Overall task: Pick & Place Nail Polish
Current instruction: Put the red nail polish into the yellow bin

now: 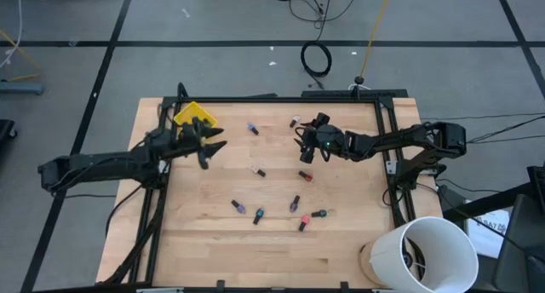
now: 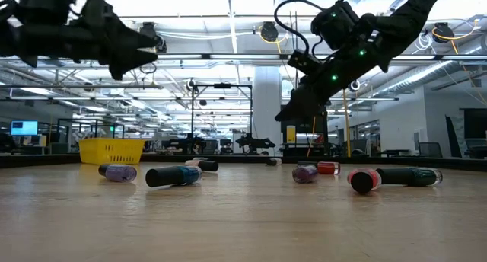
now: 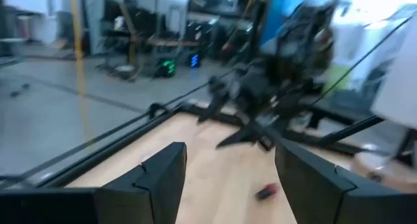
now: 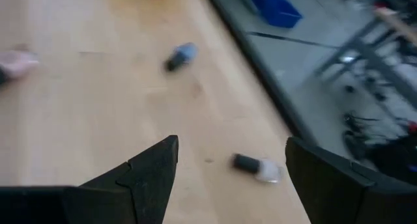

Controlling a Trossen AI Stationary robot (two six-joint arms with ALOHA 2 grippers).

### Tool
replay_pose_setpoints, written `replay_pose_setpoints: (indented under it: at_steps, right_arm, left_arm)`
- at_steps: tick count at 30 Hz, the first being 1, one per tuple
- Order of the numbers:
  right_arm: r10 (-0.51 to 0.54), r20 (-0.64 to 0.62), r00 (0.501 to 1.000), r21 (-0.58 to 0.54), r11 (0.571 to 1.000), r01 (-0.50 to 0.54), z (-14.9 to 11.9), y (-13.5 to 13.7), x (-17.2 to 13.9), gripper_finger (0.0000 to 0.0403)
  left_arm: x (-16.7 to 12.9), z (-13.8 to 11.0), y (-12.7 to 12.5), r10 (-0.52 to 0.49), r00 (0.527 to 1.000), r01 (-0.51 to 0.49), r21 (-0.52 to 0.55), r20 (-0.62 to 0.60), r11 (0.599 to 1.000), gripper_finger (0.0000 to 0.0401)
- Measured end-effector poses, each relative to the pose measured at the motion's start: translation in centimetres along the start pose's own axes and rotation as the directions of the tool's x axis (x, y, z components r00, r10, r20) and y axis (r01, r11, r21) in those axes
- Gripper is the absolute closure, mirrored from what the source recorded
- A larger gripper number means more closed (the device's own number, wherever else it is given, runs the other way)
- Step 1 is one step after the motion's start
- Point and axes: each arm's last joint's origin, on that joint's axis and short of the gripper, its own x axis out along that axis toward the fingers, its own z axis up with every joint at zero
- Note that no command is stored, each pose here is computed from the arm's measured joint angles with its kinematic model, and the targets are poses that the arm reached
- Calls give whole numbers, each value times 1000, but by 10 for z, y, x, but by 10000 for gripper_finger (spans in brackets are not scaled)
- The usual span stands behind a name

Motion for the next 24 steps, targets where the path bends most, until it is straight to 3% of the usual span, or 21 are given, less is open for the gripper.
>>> replay_pose_setpoints:
  at_steps: [5,10,13,16,19,21,24]
  right_arm:
    - [138,24,990,17,990,-139,3,3,-3,133]
    - [127,7,992,83,988,-127,16,-16,5,137]
    - [173,-36,984,154,974,-166,13,-26,13,144]
    - [312,-63,948,190,936,-296,7,-22,12,150]
    - [462,-72,884,223,871,-437,10,-10,-1,155]
    - [510,-87,856,232,846,-480,14,1,-10,156]
    - [532,-192,825,234,841,-488,12,21,-27,156]
  left_arm:
    - [-4,0,-1,-21,999,22,-30,28,999,171]
    - [-4,-1,-1,-16,1000,17,-28,17,999,171]
    - [-4,-1,-1,-14,1000,15,-28,17,1000,171]
    - [-4,-2,-1,-14,1000,14,-28,16,999,171]
    - [-4,-1,-1,-13,1000,14,-28,20,1000,171]
    - [-4,-1,-1,-12,1000,13,-28,20,1000,171]
    - [-4,-1,-1,-12,1000,13,-28,20,1000,171]
